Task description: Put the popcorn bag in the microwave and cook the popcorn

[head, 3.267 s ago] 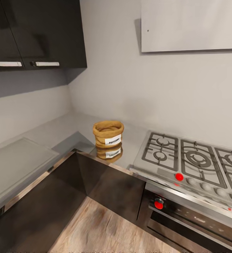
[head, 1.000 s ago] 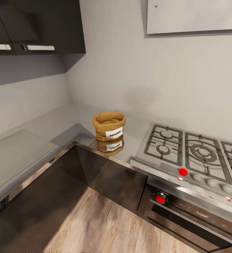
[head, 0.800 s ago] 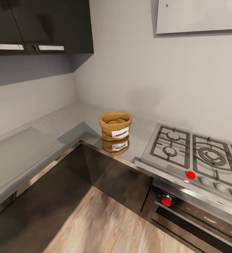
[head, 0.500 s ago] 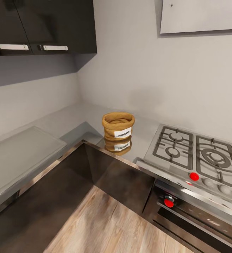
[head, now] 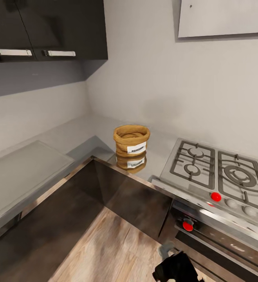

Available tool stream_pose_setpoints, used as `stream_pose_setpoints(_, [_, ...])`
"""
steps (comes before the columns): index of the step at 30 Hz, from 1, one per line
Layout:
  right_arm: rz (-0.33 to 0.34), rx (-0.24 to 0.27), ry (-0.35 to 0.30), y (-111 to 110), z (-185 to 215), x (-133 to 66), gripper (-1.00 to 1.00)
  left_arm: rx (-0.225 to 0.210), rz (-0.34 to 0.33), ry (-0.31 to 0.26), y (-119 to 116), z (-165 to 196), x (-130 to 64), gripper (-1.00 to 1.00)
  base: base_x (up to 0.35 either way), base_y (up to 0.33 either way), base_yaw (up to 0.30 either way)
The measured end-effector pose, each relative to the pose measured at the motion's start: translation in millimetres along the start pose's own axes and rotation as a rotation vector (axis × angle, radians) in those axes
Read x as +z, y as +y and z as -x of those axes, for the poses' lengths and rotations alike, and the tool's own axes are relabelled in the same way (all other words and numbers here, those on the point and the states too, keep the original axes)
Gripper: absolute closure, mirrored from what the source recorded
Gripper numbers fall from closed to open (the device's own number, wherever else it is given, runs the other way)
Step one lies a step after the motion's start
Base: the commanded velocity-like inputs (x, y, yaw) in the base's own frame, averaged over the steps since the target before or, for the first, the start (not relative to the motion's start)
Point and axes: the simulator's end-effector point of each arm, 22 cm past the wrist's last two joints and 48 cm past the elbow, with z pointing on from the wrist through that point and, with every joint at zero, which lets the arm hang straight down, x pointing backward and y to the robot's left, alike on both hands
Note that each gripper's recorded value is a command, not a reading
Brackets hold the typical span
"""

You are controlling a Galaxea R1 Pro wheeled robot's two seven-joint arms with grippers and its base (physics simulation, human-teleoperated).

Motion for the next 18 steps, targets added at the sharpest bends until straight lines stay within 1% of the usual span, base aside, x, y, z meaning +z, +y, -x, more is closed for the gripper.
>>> stream_pose_setpoints(2, [-0.002,0.000,-0.063,3,51,-45.4,-1.00,-0.001,0.000,0.000,0,0,0.0,-1.00,0.000,0.000,0.000])
stream_pose_setpoints(3, [0.001,0.005,-0.070,7,61,-59.3,-1.00,-0.001,0.000,0.000,0,0,0.0,-1.00,0.000,0.000,0.000])
stream_pose_setpoints(4, [0.020,0.016,-0.062,17,69,-72.3,-1.00,-0.001,-0.001,0.000,-1,0,0.0,-1.00,0.000,0.000,0.000])
stream_pose_setpoints(5, [0.039,-0.002,-0.096,24,92,-85.0,-1.00,-0.001,0.000,0.000,0,0,0.0,-1.00,0.000,0.000,0.000])
stream_pose_setpoints(6, [0.050,-0.037,-0.161,27,127,-100.9,-1.00,-0.001,0.000,0.000,0,0,0.0,-1.00,0.000,0.000,0.000])
stream_pose_setpoints(7, [0.053,-0.060,-0.216,27,157,-115.8,-1.00,0.000,-0.001,0.000,0,0,0.0,-1.00,0.000,0.000,0.000])
stream_pose_setpoints(8, [0.065,-0.083,-0.286,28,195,-136.3,-1.00,-0.001,-0.001,0.000,-1,0,-0.1,-1.00,0.000,0.000,0.000])
stream_pose_setpoints(9, [0.071,-0.096,-0.343,27,224,-154.9,-1.00,0.000,-0.001,0.000,-1,0,-0.1,-1.00,0.000,0.000,0.000])
stream_pose_setpoints(11, [0.082,-0.126,-0.485,22,294,-209.0,-1.00,0.000,-0.001,0.000,-1,0,-0.1,-1.00,0.000,0.000,0.000])
stream_pose_setpoints(12, [0.073,-0.141,-0.542,17,321,-234.2,-1.00,0.000,-0.001,0.000,-1,0,-0.1,-1.00,0.000,0.000,0.000])
stream_pose_setpoints(14, [0.040,-0.165,-0.633,6,364,-280.0,-1.00,0.001,-0.001,0.000,-1,0,-0.1,-1.00,0.000,0.000,0.000])
stream_pose_setpoints(16, [0.007,-0.179,-0.675,-5,394,-309.0,-1.00,0.000,-0.001,0.001,-1,0,-0.1,-1.00,0.000,0.000,0.000])
stream_pose_setpoints(17, [-0.002,-0.176,-0.683,-11,403,-317.2,-1.00,0.000,-0.001,0.000,-1,0,-0.1,-1.00,0.000,0.000,0.000])
stream_pose_setpoints(18, [-0.017,-0.153,-0.693,-26,417,-329.3,-1.00,0.000,-0.001,0.000,-1,0,-0.1,-1.00,0.000,0.000,0.000])
